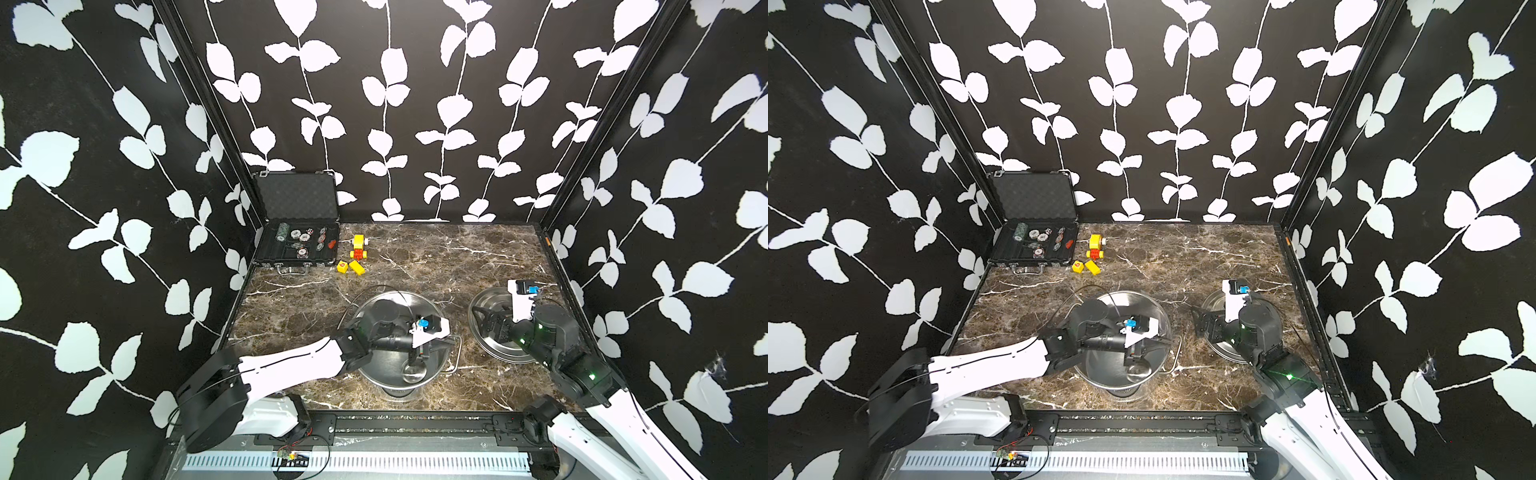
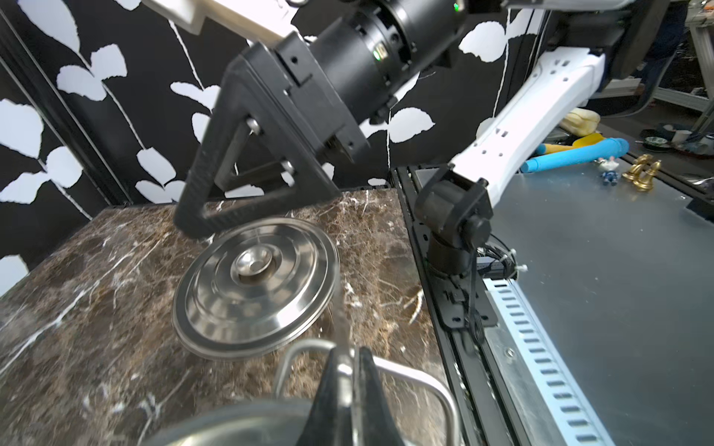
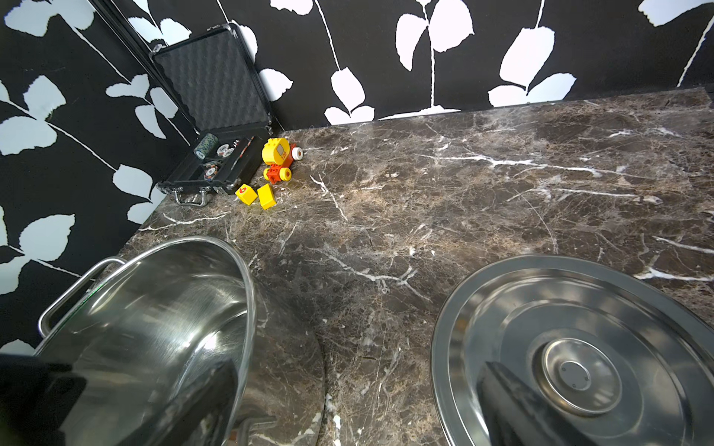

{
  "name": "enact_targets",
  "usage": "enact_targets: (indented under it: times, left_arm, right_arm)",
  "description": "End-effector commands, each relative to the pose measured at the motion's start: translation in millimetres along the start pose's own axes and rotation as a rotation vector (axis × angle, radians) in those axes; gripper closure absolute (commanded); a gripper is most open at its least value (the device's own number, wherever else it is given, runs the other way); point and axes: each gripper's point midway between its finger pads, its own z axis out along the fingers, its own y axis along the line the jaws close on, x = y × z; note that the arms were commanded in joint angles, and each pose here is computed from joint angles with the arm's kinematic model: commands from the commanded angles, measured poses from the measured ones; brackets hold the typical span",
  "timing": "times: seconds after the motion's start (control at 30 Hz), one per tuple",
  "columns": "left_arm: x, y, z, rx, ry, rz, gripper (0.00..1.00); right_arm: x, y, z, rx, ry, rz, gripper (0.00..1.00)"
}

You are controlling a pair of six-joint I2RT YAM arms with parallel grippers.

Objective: Stir the soup with a spoon
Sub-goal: Stir the soup in the pan with a stick.

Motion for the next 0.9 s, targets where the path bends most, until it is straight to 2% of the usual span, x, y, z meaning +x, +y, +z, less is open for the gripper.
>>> enact_targets:
  times: [0.0, 0.2, 0.47, 0.6, 0.7, 0.87]
  left_arm:
    - [12, -4, -18, -0.054, 0.038, -0.037, 1.00]
    - [29, 0, -55, -0.215, 0.086, -0.064, 1.00]
    - [33, 53, -116, -0.671, 0.136, -0.010, 1.00]
    - [19, 83, -133, -0.840, 0.131, 0.017, 1.00]
    - [9, 109, -134, -0.909, 0.081, -0.007, 1.00]
    - [-8, 143, -119, -0.920, 0.021, 0.004, 1.00]
  right_arm:
    - [-12, 7, 0, -0.027, -0.039, -0.001, 0.01]
    - [-16, 12, 3, -0.046, -0.037, -0.004, 0.01]
    - [-20, 17, 6, -0.064, -0.041, -0.001, 0.01]
    - [-20, 17, 5, -0.067, -0.042, 0.005, 0.01]
    - [-20, 17, 2, -0.069, -0.048, 0.009, 0.01]
    - [-19, 14, -5, -0.057, -0.053, 0.008, 0.01]
